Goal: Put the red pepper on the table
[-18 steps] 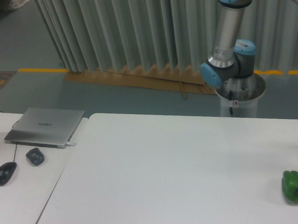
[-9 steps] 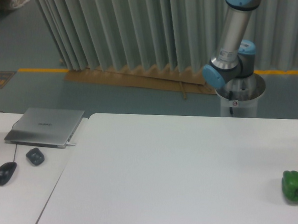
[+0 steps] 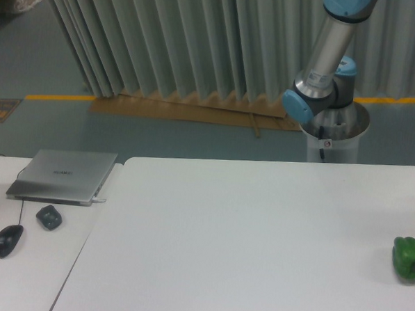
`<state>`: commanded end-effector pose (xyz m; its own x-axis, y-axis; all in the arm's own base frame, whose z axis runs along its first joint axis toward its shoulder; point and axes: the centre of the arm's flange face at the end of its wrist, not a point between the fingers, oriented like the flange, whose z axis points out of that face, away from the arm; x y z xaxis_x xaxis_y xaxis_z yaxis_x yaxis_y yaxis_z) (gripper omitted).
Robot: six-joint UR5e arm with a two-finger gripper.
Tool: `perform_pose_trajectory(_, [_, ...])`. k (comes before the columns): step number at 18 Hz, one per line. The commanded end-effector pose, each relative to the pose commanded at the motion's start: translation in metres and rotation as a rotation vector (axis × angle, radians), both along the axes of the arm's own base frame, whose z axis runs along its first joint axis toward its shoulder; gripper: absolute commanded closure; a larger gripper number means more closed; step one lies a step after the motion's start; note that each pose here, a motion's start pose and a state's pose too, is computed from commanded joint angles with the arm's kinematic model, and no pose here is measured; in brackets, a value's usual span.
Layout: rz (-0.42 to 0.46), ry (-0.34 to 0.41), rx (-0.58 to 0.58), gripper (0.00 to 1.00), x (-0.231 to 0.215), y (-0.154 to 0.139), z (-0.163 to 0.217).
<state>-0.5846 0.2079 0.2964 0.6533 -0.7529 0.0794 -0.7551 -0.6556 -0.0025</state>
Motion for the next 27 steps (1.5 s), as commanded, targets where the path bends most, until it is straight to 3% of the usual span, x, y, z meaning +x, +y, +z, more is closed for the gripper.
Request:
perform_pose_trajectory(6, [0.004, 0.002, -0.001, 0.00, -0.004, -0.001, -0.003])
perform_pose_trajectory(7, [0.006, 0.001, -0.003, 0.05, -0.005, -0.002, -0.004])
perform_pose_trajectory(8, [0.006, 0.004, -0.006, 0.31, -0.005, -0.001, -0.003])
perform_pose_trajectory(14, [0.011, 0.010, -0.013, 0.43, -0.006, 0.001, 0.001])
perform_pose_trajectory(20, [0.019, -0.001, -0.014, 0.45, -0.001, 0.003, 0.008])
perform_pose_trajectory(27, [0.036, -0.060, -0.018, 0.45, 0.021, 0.022, 0.047])
